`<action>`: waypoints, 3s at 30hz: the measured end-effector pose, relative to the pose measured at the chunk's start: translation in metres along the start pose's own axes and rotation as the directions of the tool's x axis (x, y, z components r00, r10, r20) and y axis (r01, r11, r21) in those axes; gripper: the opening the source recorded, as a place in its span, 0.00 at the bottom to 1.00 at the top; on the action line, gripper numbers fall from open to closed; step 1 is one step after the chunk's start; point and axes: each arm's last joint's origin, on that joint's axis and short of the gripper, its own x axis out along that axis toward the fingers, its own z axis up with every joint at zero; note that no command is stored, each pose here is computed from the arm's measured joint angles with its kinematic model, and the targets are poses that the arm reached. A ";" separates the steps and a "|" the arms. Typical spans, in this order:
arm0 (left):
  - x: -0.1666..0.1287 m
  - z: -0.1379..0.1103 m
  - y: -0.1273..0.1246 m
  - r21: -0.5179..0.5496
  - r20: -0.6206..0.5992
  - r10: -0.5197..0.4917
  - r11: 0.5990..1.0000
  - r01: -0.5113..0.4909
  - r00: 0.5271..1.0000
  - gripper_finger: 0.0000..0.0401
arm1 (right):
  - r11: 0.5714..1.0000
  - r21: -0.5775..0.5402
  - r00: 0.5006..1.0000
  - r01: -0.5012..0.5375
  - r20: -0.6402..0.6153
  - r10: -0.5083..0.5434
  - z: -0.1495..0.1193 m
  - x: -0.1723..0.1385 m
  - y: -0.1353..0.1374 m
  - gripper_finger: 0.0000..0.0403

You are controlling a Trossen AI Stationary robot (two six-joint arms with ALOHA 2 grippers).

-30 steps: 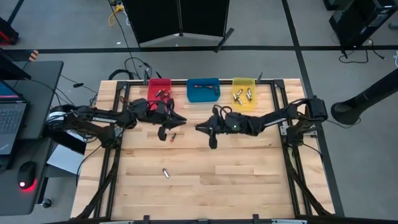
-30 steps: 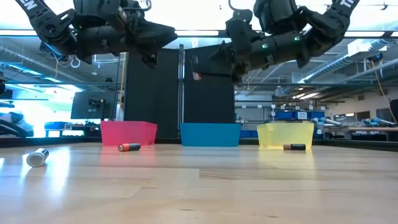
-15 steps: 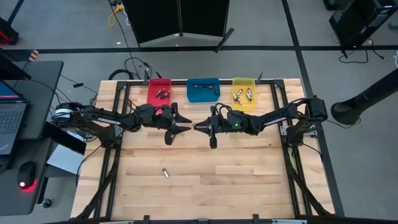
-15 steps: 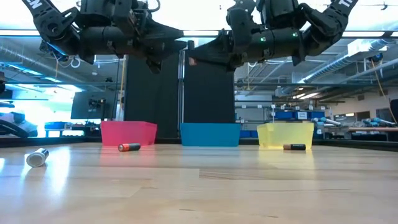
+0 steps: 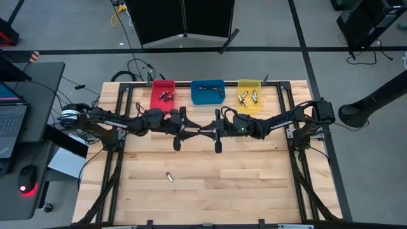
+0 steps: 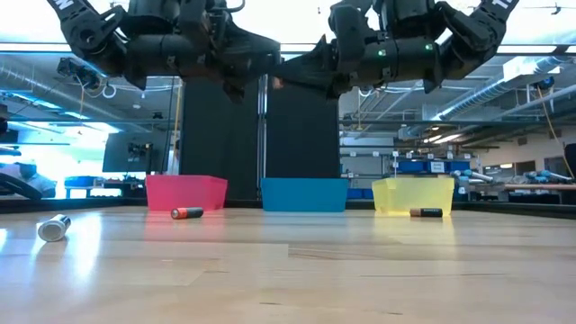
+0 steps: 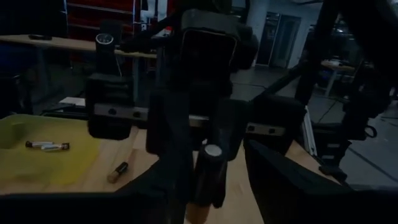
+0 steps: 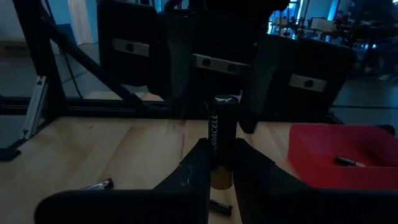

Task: Sort batteries
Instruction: Put the brown battery into the red bin

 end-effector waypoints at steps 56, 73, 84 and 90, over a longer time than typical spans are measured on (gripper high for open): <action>-0.089 0.065 0.140 0.230 -0.716 0.587 0.710 -0.666 0.378 0.14 | 0.987 0.052 0.932 0.155 -0.339 -0.129 -0.005 -0.024 0.004 0.08; -0.094 -0.029 0.223 0.142 -0.883 0.417 0.675 -0.724 0.216 0.14 | 0.989 0.042 0.923 0.138 -0.368 -0.113 -0.008 -0.025 0.010 0.02; -0.087 -0.030 0.232 0.148 -0.884 0.419 0.672 -0.726 0.208 0.21 | 0.989 0.043 0.922 0.138 -0.369 -0.113 -0.008 -0.025 0.010 0.05; -0.087 -0.020 0.234 0.212 -0.862 0.479 0.634 -0.743 0.163 0.35 | 0.989 0.043 0.922 0.139 -0.370 -0.113 -0.008 -0.025 0.010 0.03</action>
